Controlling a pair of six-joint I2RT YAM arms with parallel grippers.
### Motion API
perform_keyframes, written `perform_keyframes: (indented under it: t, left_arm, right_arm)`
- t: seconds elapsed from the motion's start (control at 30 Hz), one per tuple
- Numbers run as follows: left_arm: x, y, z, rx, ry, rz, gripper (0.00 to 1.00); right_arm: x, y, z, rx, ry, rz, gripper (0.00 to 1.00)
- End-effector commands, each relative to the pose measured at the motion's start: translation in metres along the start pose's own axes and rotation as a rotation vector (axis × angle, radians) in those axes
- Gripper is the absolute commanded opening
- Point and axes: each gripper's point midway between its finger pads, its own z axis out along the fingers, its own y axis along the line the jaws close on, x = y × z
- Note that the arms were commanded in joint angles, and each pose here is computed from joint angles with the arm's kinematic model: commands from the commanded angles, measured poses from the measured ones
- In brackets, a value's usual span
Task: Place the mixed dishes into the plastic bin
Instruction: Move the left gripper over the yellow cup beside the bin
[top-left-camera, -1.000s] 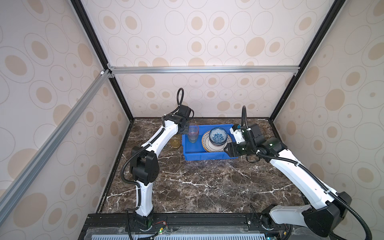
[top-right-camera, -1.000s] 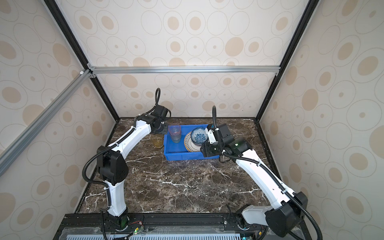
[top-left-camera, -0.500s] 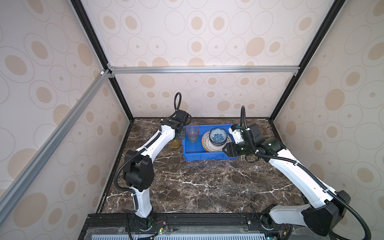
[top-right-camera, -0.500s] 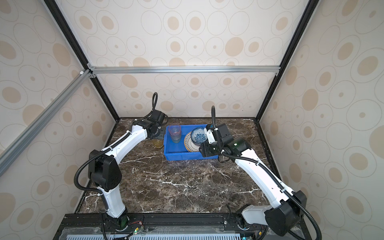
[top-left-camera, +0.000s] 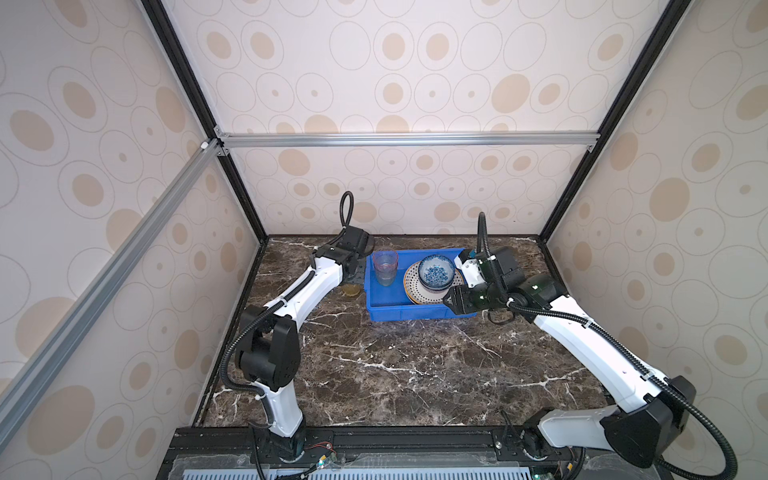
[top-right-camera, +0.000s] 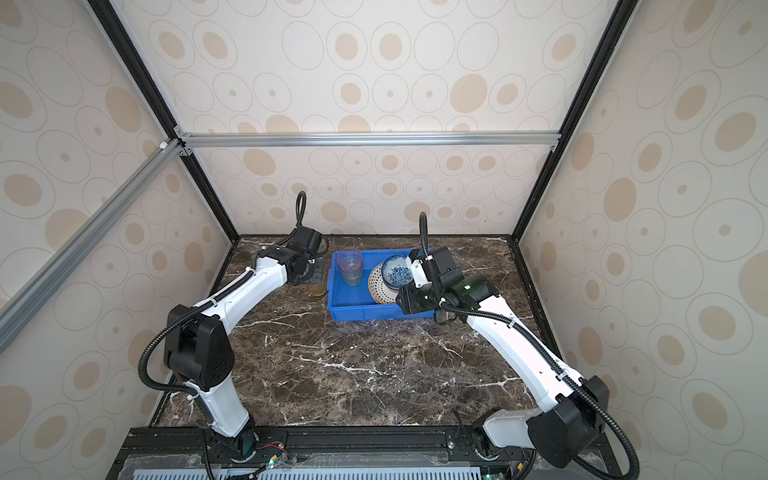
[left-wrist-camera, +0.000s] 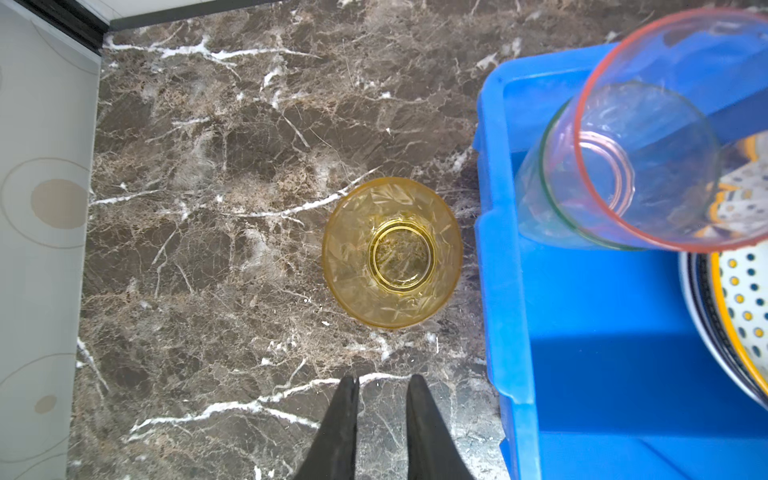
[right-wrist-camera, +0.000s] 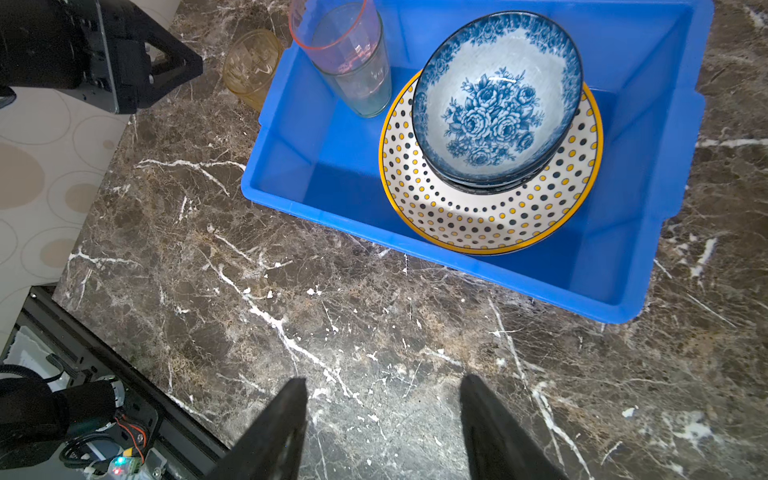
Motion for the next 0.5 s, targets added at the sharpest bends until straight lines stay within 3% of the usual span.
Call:
perform_keyframes:
  t: [0.0, 0.47]
  left_arm:
    - [-0.010, 0.009, -0.003, 0.034, -0.032, -0.061, 0.22]
    - [-0.015, 0.030, 0.025, 0.069, -0.005, -0.135, 0.22]
  right_arm:
    - [-0.007, 0.011, -0.002, -0.033, -0.009, -0.001, 0.62]
    - [-0.011, 0.012, -0.002, -0.031, -0.013, 0.000, 0.62]
